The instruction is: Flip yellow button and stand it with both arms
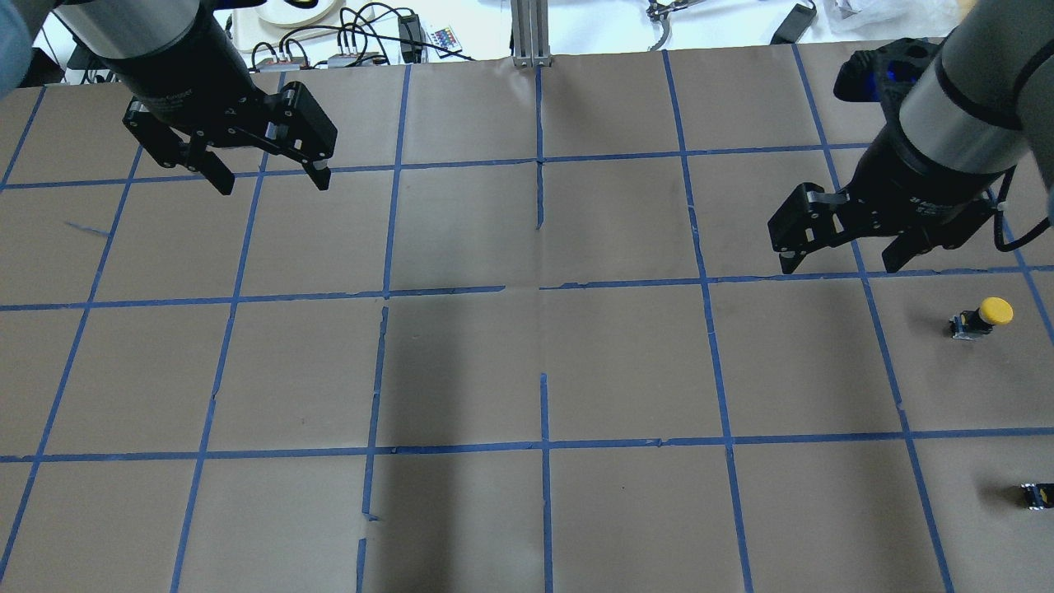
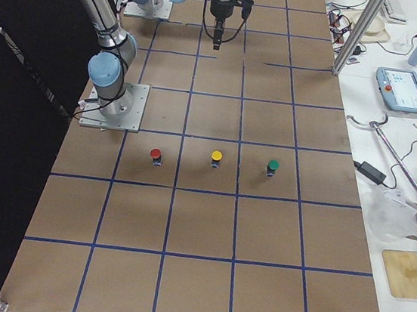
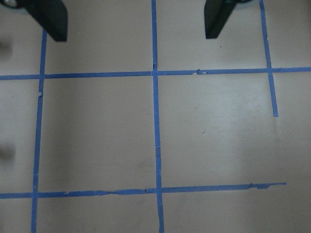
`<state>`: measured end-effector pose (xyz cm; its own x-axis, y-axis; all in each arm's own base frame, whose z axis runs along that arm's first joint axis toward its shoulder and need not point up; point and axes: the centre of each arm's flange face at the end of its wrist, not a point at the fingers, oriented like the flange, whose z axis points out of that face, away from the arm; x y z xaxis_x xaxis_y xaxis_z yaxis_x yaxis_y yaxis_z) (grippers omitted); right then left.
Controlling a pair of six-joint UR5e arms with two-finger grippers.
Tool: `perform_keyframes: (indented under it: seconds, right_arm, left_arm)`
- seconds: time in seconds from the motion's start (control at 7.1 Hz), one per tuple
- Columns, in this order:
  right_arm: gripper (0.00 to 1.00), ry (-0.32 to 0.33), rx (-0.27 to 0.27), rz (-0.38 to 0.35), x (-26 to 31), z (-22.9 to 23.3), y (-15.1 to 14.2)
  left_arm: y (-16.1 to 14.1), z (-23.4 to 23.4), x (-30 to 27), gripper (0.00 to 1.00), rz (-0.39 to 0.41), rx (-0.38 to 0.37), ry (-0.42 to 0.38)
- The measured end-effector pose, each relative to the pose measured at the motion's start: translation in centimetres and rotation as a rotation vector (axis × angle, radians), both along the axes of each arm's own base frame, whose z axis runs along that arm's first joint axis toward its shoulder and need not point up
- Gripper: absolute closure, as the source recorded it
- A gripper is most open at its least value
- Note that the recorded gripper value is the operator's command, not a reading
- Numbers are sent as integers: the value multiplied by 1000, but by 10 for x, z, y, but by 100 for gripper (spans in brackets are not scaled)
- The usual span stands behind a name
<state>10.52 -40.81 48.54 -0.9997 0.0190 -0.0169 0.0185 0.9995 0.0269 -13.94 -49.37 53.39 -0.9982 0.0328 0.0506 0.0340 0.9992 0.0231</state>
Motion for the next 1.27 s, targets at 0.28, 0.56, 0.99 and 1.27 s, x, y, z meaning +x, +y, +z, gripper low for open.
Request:
perform_keyframes:
  seconds: [0.28, 0.56, 0.99, 1.27]
  right_arm:
    - [0, -7, 19, 8, 11, -3, 2]
    - [0, -2, 21, 9, 12, -2, -10]
    - [0, 0, 17, 7, 11, 7, -20]
    - [0, -5, 17, 7, 11, 7, -20]
  left_arm:
    - [-3, 5, 0, 0, -1, 10, -1]
    - [-3, 6, 0, 0, -1, 15, -1]
    - [-2, 8, 0, 0, -1, 17, -3]
    - [-2, 7, 0, 0, -1, 17, -3]
